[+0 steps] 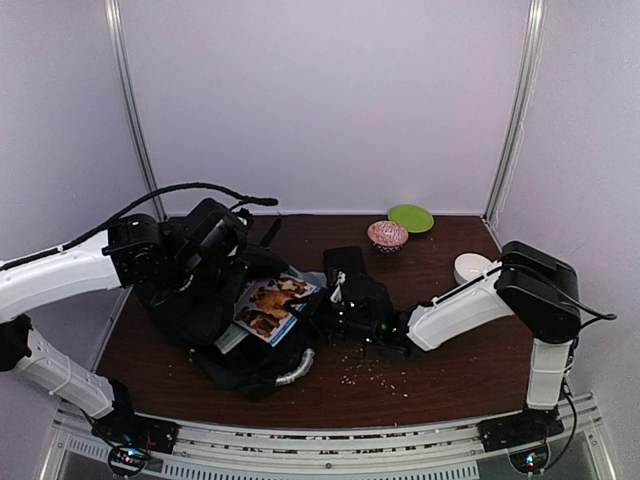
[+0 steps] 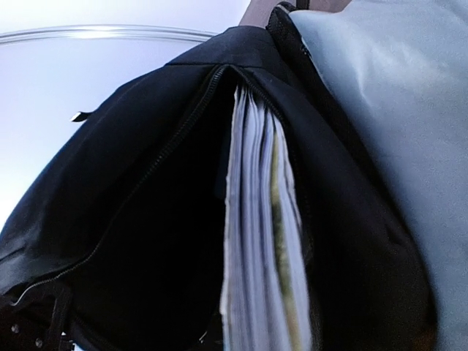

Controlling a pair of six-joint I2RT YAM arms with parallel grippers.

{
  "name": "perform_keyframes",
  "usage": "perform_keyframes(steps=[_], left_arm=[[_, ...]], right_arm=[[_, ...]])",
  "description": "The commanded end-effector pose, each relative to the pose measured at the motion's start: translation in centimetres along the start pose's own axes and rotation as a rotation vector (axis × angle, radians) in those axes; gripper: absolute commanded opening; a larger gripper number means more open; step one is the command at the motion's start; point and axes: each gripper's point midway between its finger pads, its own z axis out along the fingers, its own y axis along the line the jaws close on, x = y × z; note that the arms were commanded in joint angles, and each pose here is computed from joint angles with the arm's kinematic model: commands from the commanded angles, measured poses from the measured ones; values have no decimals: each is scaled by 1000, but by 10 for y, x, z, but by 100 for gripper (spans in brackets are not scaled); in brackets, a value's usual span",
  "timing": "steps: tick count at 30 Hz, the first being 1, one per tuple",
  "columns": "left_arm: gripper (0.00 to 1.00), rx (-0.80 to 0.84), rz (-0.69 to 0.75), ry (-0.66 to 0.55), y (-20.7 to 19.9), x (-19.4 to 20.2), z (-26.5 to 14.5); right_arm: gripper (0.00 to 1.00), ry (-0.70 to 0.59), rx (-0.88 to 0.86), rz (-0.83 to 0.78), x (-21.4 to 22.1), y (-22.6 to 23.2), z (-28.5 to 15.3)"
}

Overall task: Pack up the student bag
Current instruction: Place the book in the student bag.

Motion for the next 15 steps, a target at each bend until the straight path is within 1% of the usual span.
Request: perform_keyframes(steps=[1,6,9,15], left_arm=[[0,138,-135,-172,-22,-47,-18],[0,155,-145,-168,-25,-45,-18],[0,164,-146,-167,-26,-45,-18],[0,195,-157,-175,-32,-47,-19]], right_arm=[[0,-110,-55,38,-6,18,25],[0,-97,-43,61,7,15,57],[0,-67,-40,63,19,13,74],[0,-73,-10,86,28,-1,92]])
